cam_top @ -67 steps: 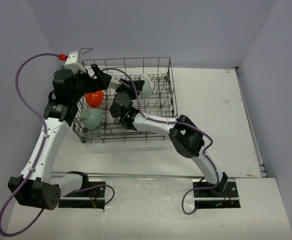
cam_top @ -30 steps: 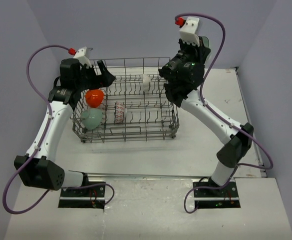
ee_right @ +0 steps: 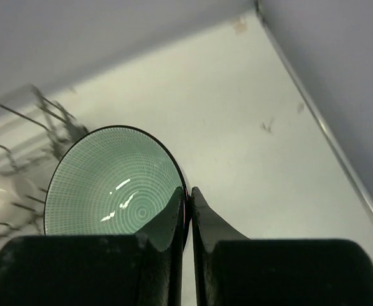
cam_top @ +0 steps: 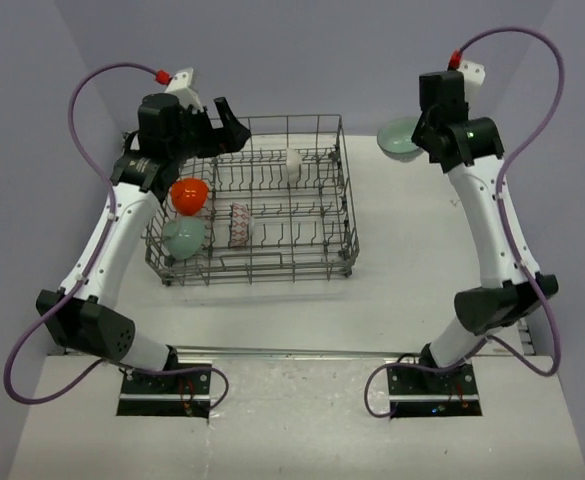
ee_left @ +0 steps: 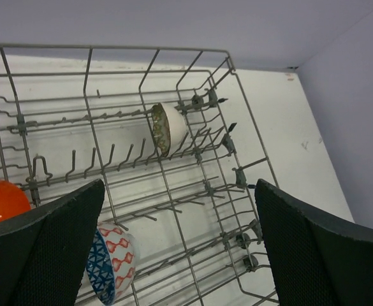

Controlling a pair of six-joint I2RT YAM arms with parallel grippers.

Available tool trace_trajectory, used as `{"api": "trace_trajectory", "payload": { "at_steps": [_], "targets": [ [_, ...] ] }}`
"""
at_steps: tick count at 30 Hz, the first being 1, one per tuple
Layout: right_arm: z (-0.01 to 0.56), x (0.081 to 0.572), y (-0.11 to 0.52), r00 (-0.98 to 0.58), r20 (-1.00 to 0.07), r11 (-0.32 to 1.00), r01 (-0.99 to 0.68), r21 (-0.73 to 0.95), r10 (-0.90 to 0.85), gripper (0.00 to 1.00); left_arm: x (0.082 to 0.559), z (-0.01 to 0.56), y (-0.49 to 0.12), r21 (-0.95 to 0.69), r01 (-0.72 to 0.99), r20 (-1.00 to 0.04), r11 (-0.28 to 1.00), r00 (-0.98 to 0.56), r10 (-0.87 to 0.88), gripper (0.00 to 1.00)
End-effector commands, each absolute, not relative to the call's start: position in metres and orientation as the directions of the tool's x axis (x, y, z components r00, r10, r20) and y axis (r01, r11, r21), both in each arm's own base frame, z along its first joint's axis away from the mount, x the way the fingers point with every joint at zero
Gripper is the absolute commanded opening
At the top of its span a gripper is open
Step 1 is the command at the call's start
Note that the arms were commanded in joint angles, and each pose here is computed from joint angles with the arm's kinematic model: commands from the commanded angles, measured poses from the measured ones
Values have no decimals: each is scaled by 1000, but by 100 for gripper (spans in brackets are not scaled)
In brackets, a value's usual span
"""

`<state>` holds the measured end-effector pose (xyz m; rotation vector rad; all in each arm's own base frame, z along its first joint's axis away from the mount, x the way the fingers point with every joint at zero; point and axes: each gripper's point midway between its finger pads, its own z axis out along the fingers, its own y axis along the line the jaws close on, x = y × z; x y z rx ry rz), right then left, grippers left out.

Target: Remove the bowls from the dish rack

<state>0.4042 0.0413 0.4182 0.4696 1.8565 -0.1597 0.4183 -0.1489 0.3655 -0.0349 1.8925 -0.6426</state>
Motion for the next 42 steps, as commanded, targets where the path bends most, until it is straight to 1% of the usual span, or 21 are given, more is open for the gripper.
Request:
{"api": "trace_trajectory", "payload": {
  "at_steps": [1, 3, 4, 5, 6, 8, 11, 16, 20, 21, 23, 24, 25, 28, 29, 32, 37, 40, 42],
  "targets": [
    [329, 383, 28, -558, -737, 882, 457, 111, 382, 0, 425, 355, -156, -367, 216, -862, 905, -443, -244, 100],
    [302, 383, 10, -594, -647, 845, 513, 154, 479, 0, 427, 343, -157, -342, 191, -850, 920, -480, -217, 100],
    [281, 380, 5, -622, -597, 831, 538, 145, 506, 0, 430, 338, -161, -334, 190, -844, 923, -496, -203, 100],
    [272, 379, -5, -615, -569, 808, 566, 163, 546, 0, 431, 335, -162, -328, 183, -840, 927, -506, -198, 100],
    [267, 385, -8, -604, -572, 804, 566, 184, 555, 0, 436, 330, -164, -327, 176, -833, 929, -518, -195, 100],
    [241, 382, -20, -612, -506, 769, 611, 186, 608, 0, 439, 328, -168, -325, 176, -829, 929, -527, -190, 100],
    [222, 388, -24, -623, -470, 759, 626, 178, 625, 0, 445, 329, -173, -325, 179, -829, 929, -526, -189, 100],
    [188, 393, -30, -657, -395, 753, 636, 166, 642, 0, 455, 310, -192, -339, 196, -802, 920, -572, -174, 100],
    [167, 403, -34, -676, -387, 766, 625, 149, 627, 0, 466, 298, -206, -364, 211, -783, 907, -597, -175, 100],
    [163, 405, -34, -680, -381, 767, 625, 145, 626, 0, 470, 304, -208, -365, 215, -789, 906, -589, -178, 100],
    [153, 409, -38, -688, -374, 767, 630, 117, 622, 0, 475, 304, -212, -377, 211, -780, 902, -598, -186, 100],
    [146, 411, -41, -693, -368, 767, 635, 97, 620, 0, 483, 295, -216, -381, 204, -767, 902, -615, -185, 100],
    [144, 413, -47, -687, -382, 761, 645, 73, 618, 0, 486, 304, -219, -399, 207, -769, 893, -606, -203, 100],
    [138, 424, -55, -675, -417, 759, 649, 56, 609, 0, 492, 305, -227, -436, 210, -761, 875, -605, -233, 100],
    [138, 431, -62, -665, -450, 757, 652, 41, 596, 0, 494, 304, -230, -446, 220, -758, 868, -608, -236, 100],
    [132, 443, -74, -655, -491, 756, 655, 11, 575, 0, 497, 304, -239, -476, 239, -750, 846, -614, -248, 100],
    [128, 463, -84, -647, -530, 761, 649, -4, 549, 0, 500, 299, -244, -493, 244, -740, 835, -623, -255, 100],
    [130, 476, -90, -640, -576, 777, 629, -11, 509, 0, 500, 292, -249, -514, 240, -717, 823, -648, -258, 100],
    [126, 477, -91, -659, -575, 793, 609, -30, 485, 0, 499, 287, -250, -524, 234, -704, 819, -659, -263, 100]
  ]
}}
